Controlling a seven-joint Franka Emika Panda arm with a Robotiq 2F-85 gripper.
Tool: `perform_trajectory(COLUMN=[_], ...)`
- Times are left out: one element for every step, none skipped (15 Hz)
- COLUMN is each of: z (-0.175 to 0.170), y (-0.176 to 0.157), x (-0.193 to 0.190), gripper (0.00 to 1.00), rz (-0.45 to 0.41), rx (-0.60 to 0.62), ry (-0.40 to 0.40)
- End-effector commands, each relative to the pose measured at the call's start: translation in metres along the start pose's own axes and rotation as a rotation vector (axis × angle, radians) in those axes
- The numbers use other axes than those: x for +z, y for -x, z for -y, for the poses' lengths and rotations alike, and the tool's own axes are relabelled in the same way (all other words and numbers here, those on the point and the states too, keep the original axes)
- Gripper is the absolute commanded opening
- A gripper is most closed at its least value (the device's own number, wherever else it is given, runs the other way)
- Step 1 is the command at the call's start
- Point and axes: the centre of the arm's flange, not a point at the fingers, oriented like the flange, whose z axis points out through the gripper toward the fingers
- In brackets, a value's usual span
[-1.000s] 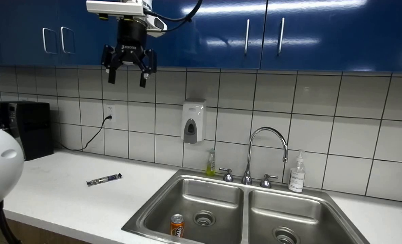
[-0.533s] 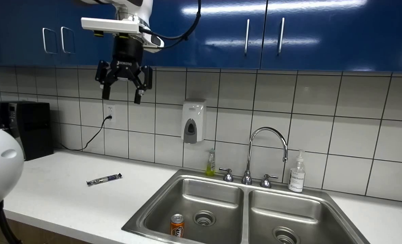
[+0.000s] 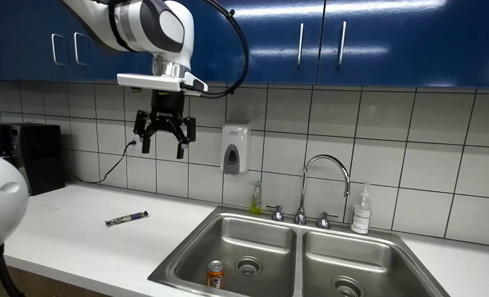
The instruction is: Remove the can from the sink
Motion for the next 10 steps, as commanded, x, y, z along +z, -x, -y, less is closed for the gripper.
perform_trajectory(z=[-0.018,-0.023,-0.028,-0.033,-0.037,-0.042,-0.046,-0.051,-0.054,-0.058], y=[-0.018,-0.022,-0.025,-0.029,-0.032,-0.036,-0.040,-0.044,-0.049,-0.054], x=[0.027,0.036,0.044,0.052,0.059,0.069,0.076,0.086,0.094,0.105], gripper=[1.00,1.00,1.00,1.00,1.00,1.00,1.00,1.00,1.00,1.00], rz=[-0.020,-0.022,-0.024,-0.028,-0.030,-0.032,-0.035,-0.037,-0.039,-0.040], rx=[0.054,0.063,0.071,0.080,0.090,0.099,0.104,0.110,0.113,0.117], ry=[0.013,0.013,0.014,0.015,0.017,0.019,0.020,0.022,0.025,0.030])
